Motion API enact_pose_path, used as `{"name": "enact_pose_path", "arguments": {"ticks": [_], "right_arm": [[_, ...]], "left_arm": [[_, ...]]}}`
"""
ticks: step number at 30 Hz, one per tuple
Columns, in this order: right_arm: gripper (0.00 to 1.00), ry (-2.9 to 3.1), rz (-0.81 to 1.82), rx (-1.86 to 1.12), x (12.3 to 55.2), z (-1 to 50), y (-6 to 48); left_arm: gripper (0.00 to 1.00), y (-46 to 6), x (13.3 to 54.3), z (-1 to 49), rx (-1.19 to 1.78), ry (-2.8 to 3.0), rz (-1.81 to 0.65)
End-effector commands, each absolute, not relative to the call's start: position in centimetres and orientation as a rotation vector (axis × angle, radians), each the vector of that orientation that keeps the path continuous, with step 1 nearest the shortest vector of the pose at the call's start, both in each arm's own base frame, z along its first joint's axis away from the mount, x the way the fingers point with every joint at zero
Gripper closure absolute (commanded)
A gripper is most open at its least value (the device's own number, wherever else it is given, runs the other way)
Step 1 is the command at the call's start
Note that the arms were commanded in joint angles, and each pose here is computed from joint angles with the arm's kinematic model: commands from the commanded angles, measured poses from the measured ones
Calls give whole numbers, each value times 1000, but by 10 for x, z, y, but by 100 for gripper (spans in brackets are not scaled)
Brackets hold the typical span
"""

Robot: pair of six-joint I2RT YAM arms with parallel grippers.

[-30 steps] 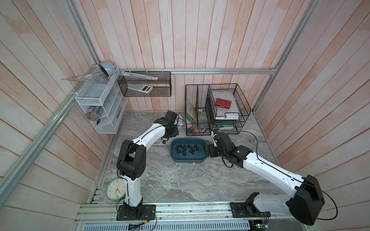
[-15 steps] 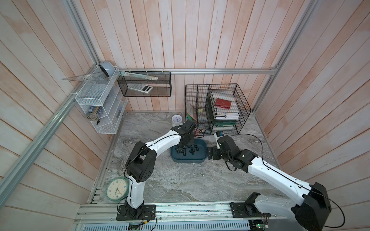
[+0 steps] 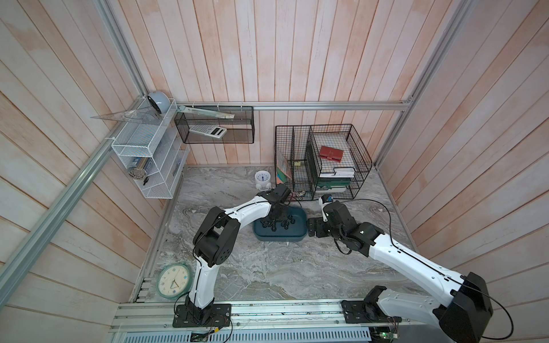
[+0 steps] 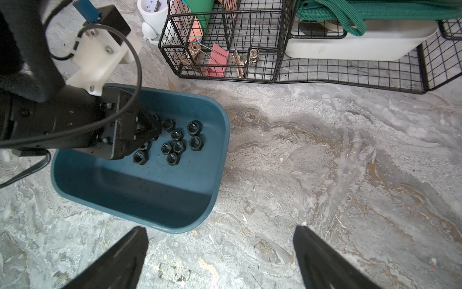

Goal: Put the nuts on the desktop into the storage box
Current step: Place the nut in the storage box.

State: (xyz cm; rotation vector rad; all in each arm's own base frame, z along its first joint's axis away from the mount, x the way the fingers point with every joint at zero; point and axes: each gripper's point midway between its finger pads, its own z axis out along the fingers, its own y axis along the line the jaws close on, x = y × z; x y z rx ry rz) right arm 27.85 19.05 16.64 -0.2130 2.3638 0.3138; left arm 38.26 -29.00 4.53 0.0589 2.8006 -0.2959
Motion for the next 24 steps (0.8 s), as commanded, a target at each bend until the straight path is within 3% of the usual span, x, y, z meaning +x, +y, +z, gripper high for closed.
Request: {"name": "enact_pose_path", "arguments": {"ticks": [1,5,11,18,22,24], "right_arm": [[2,2379,289,-205,278,163,186],[2,2380,288,-207,278,163,186],[2,2377,283,-207,280,163,186],[2,2377,298,-222,283,164,193],[2,2373,317,-241,286,165,199],[2,2374,327,-249,288,166,203]], "left_arm": [[79,-291,380,28,66,2829,-291],[77,-291,380,24,65,2834,-290],[53,-291,381,32,67,2826,-287],[48,-285,387,64,63,2776,-274],[37,-271,397,90,22,2722,-268],[25,-260,401,103,-11,2699,-264]]}}
